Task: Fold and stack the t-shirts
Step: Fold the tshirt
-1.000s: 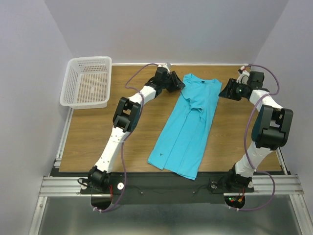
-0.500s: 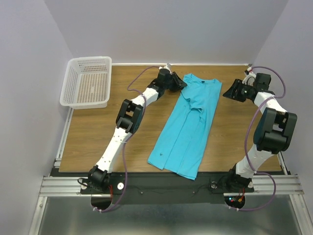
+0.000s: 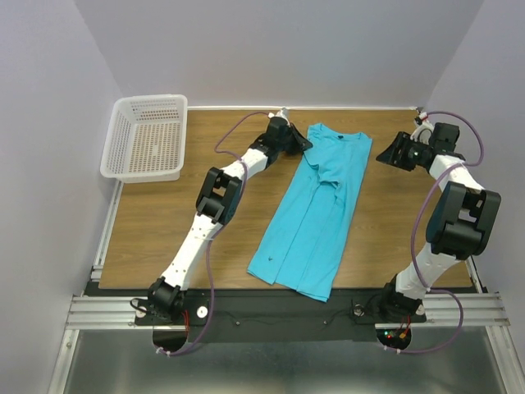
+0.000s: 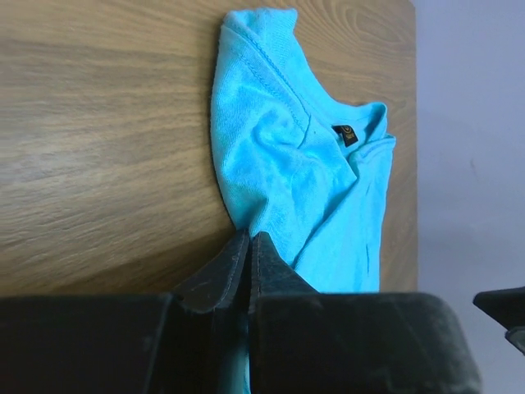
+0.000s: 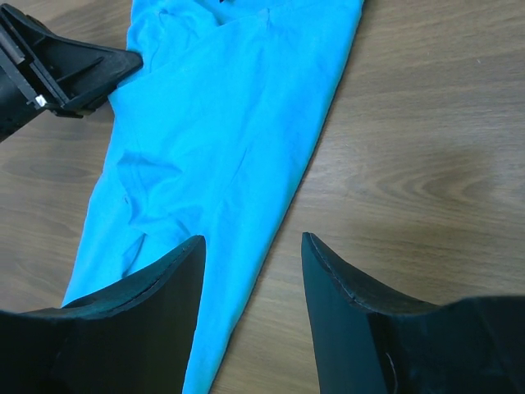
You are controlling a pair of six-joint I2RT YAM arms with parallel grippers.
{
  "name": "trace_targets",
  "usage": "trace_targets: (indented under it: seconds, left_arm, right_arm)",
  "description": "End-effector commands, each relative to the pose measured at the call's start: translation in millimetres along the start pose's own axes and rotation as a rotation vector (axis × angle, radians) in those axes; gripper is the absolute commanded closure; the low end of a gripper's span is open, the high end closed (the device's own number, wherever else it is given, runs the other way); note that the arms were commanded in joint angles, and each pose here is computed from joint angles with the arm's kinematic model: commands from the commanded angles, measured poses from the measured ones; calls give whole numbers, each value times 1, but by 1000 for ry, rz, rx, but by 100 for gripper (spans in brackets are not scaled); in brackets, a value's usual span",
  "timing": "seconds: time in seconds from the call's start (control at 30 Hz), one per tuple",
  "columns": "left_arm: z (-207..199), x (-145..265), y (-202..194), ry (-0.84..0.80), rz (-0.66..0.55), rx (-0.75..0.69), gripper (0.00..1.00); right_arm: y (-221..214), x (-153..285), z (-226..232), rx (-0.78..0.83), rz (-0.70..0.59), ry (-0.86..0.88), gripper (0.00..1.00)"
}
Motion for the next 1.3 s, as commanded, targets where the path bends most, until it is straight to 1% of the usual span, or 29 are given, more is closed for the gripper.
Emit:
trace_targets:
  seconds: [0.0,0.07,0.23,0.3,0.33,0.37,0.4,0.43,0.5,0.53,0.57,0.63,0.67,0.7,0.77,0.8,0.87,0.97,1.07,1.1,1.13,1.2,1.23,1.27]
  left_arm:
    - [-19,28,55,54,-144,-78,89]
    - [-16,34,70,77,-180,-87,89]
    - [-4,52,100,135,-216,-121,89]
    - [0,58,105,151,-219,-127,89]
    - [10,61,106,181,-219,-128,89]
    - [6,68,113,185,-233,-134,89]
    - [18,72,111,217,-229,-129,90]
    - [20,76,113,231,-237,-131,90]
    - [17,91,127,256,-284,-129,90]
    - [31,95,124,297,-282,-116,90]
    - [34,101,128,319,-308,-110,90]
    - [39,116,136,357,-344,-98,90]
    - [33,122,140,356,-362,-100,90]
    - [40,128,144,379,-377,-97,90]
    - [35,136,148,377,-386,-101,90]
    - [43,142,154,408,-416,-103,90]
    - [41,149,161,416,-438,-113,90]
    - [47,156,167,434,-438,-136,88]
    - [53,160,172,432,-417,-147,78]
    - [56,160,174,437,-416,-150,68]
    - [54,159,174,419,-394,-154,62]
    - [52,164,178,415,-394,-170,53]
    - [46,165,180,398,-389,-181,44]
    - [40,167,183,384,-387,-195,40]
  right_arm:
    - [14,9,7,43,-65,29,44]
    - [12,8,8,41,-61,43,44]
    - [8,5,11,33,-50,76,44]
    - [8,4,11,31,-48,90,44]
    - [6,3,13,31,-45,99,44]
    - [5,2,15,32,-37,121,44]
    - [4,0,16,32,-30,131,44]
    - [2,0,18,45,-24,144,44]
    - [-1,-5,28,59,4,174,44]
    - [-2,-7,32,70,13,183,44]
    - [-3,-9,35,77,22,191,44]
    - [-8,-15,49,144,54,229,44]
    - [-12,-17,54,158,69,239,44]
    - [-17,-21,65,194,90,272,44]
    - [-24,-23,78,236,115,322,44]
    - [-34,-25,91,256,155,353,44]
    - [-48,-28,99,329,200,378,43]
    - [-71,-38,116,396,268,392,43]
    - [-89,-47,119,401,325,381,43]
    - [-92,-50,117,411,339,357,43]
    - [-96,-54,121,419,354,357,43]
    - [-99,-60,119,416,374,341,43]
    - [-97,-63,121,420,373,342,43]
    - [-96,-64,122,420,372,341,43]
Point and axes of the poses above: each gripper's point midway between its finger pads, its own x axis back along the fingers, its own z axis along the line the jaws close on, y = z × x, the point moved 2 cm from there along x, back along the fingers, and after that the axes turned 10 degrees about x, right-handed, at the moved point
